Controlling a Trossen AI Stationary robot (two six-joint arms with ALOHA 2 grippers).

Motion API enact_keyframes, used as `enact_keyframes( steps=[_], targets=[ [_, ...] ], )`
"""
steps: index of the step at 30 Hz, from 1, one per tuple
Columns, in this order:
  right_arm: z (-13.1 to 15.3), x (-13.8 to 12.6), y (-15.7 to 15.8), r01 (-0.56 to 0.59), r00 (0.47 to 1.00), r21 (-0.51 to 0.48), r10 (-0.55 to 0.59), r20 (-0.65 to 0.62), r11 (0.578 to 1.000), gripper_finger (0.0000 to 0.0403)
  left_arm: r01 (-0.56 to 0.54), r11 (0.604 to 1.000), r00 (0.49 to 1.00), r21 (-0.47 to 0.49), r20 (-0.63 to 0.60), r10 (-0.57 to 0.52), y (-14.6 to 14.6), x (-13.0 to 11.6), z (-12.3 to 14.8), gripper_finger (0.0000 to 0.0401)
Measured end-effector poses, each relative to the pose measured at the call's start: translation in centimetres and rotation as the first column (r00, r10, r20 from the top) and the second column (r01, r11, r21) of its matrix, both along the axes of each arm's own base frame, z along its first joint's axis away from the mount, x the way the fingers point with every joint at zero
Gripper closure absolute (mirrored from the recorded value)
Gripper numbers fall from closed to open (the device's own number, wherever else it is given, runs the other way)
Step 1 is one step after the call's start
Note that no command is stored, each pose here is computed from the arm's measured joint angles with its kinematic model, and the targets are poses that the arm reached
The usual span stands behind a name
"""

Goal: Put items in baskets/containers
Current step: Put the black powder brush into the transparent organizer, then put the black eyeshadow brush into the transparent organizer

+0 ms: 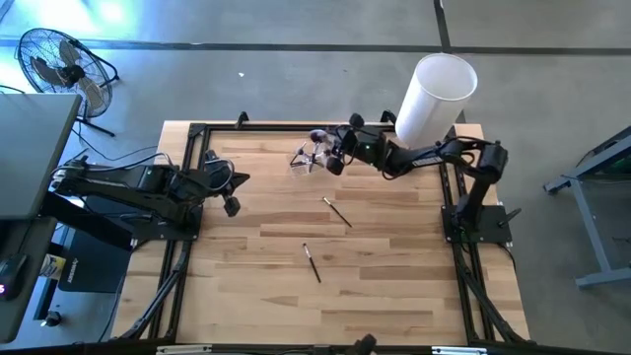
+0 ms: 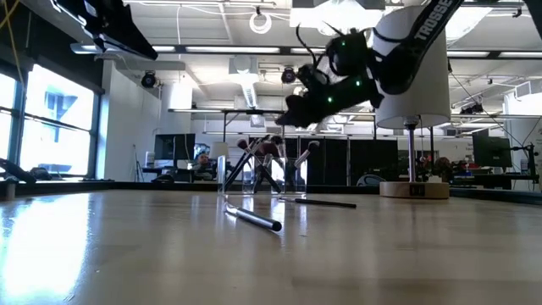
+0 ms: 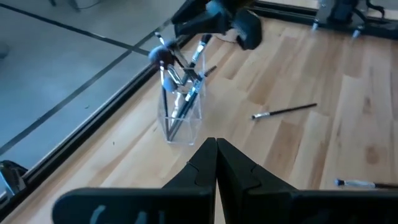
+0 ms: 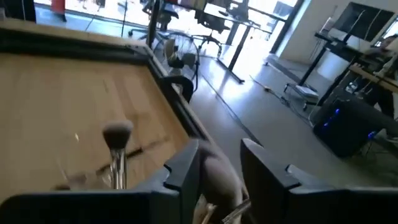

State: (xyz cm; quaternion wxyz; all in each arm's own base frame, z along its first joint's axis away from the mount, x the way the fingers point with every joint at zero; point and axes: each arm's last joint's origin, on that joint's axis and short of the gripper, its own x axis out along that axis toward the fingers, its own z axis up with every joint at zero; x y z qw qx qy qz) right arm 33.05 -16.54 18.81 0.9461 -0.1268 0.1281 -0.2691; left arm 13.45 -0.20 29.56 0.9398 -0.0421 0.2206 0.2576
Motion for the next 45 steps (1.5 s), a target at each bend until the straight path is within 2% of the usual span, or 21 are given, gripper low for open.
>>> enact_keyframes(
  steps=[2,5,9,13,16,18,21,24,28,30,32,35,41,45],
  targets=[
    [1.2,0.1,0.3,0.013,1.000,-0.008,-0.013,0.006,1.000,0.0279,-0.017,1.000,1.000,0.006,0.010,0.017,0.0,0.3,0.0,0.0401],
    [2.7,-0.1,0.7,0.083,0.995,0.012,-0.082,-0.055,0.996,0.0249,-0.043,0.999,0.999,0.032,0.008,0.043,0.0,0.9,0.0,0.0401],
    [5.5,-0.8,2.4,0.196,0.975,0.136,-0.179,-0.129,0.971,0.0226,-0.084,0.994,0.996,0.069,-0.021,0.085,0.0,1.6,-0.4,0.0400],
    [8.1,-2.5,4.6,0.239,0.960,0.302,-0.176,-0.220,0.923,0.0224,-0.163,0.981,0.987,0.101,0.021,0.162,0.0,3.0,-0.5,0.0400],
    [9.4,-4.4,6.3,0.281,0.946,0.432,-0.172,-0.273,0.857,0.0233,-0.170,0.983,0.980,0.073,0.114,0.161,-0.3,5.1,-0.3,0.0400],
    [10.0,-5.7,7.4,0.275,0.952,0.482,-0.165,-0.259,0.832,0.0244,-0.160,0.985,0.979,0.060,0.137,0.151,-0.5,6.8,-0.2,0.0400],
    [9.3,-7.8,9.2,0.215,0.966,0.512,-0.105,-0.236,0.832,0.0263,-0.134,0.991,0.983,0.006,0.129,0.132,-1.1,10.0,0.1,0.0400],
    [7.8,-10.4,10.7,0.180,0.974,0.535,-0.075,-0.213,0.826,0.0279,-0.155,0.983,0.982,-0.094,0.094,0.164,-1.6,13.2,0.5,0.0400],
    [5.9,-14.1,12.3,0.137,0.985,0.607,-0.040,-0.170,0.783,0.0297,-0.231,0.940,0.971,-0.253,0.004,0.240,-2.2,16.9,1.4,0.0400],
    [5.1,-15.6,13.0,0.093,0.990,0.637,-0.001,-0.142,0.766,0.0307,-0.271,0.917,0.963,-0.291,-0.075,0.261,-2.4,18.4,1.8,0.0400],
    [4.4,-16.9,13.5,0.052,0.993,0.650,0.030,-0.115,0.758,0.0315,-0.335,0.885,0.942,-0.324,-0.148,0.302,-2.3,19.7,2.0,0.0400],
    [3.6,-18.3,14.0,0.010,0.995,0.650,0.055,-0.080,0.760,0.0328,-0.458,0.804,0.887,-0.379,-0.252,0.387,-1.8,20.9,1.5,0.0400],
    [3.5,-19.6,14.6,-0.076,0.992,0.656,0.123,-0.026,0.751,0.0350,-0.613,0.573,0.790,-0.545,-0.441,0.426,-1.2,22.7,-1.7,0.0379],
    [3.7,-19.7,14.7,-0.112,0.987,0.646,0.163,-0.019,0.755,0.0364,-0.705,0.409,0.708,-0.580,-0.546,0.447,-1.6,23.6,-4.4,0.0341]
  ],
)
